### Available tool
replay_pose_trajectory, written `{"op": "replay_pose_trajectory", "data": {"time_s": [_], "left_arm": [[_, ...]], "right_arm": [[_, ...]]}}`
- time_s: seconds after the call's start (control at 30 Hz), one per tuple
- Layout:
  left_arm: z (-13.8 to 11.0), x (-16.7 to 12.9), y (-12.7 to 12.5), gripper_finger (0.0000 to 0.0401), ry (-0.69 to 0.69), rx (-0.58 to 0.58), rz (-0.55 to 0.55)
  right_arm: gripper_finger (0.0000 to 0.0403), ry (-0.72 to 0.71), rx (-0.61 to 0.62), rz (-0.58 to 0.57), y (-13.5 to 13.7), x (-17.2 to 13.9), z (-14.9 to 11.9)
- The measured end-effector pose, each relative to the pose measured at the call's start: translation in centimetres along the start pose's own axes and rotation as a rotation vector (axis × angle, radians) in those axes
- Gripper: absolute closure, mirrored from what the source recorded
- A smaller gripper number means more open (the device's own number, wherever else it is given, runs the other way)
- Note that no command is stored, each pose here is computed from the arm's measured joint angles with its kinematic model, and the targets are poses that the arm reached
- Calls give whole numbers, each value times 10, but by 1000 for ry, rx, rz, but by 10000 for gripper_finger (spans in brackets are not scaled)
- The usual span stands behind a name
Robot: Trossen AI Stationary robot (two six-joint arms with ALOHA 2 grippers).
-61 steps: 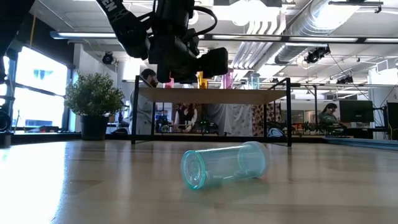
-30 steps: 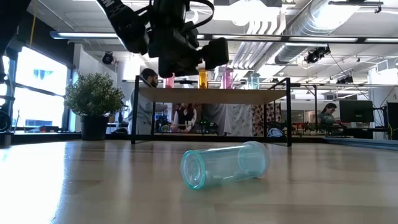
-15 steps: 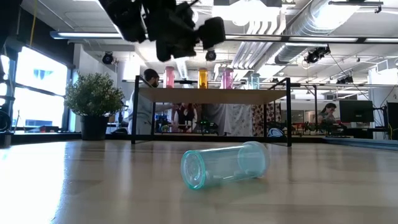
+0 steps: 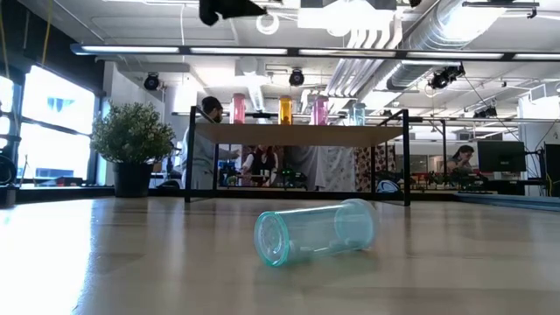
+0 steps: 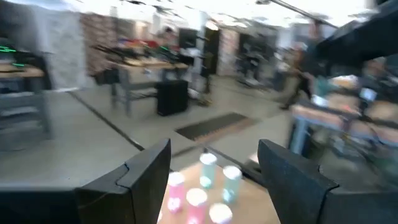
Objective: Pick and place medicine bottles onto shelf by color
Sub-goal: Put the blue pill bottle on the shelf aligned with the other blue pill bottles
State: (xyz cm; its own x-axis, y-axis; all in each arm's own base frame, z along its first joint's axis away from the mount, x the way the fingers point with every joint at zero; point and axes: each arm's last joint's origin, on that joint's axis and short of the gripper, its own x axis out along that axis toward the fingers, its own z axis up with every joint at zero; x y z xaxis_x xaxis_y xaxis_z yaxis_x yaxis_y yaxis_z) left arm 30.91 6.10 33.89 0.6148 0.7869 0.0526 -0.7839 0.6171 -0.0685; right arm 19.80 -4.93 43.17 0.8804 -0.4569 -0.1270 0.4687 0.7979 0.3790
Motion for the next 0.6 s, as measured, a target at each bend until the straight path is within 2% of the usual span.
{"op": "replay_pose_trajectory", "data": {"time_s": [0.3,0.43,0.6], "left_arm": [[34,-52,35,169,189,-39,-309],[44,-71,52,169,235,-13,-372],[45,-91,69,169,286,11,-440]], "right_arm": [[226,254,311,2,23,2,-36],[226,347,451,9,42,11,-56],[226,465,658,-42,68,25,-89]]}}
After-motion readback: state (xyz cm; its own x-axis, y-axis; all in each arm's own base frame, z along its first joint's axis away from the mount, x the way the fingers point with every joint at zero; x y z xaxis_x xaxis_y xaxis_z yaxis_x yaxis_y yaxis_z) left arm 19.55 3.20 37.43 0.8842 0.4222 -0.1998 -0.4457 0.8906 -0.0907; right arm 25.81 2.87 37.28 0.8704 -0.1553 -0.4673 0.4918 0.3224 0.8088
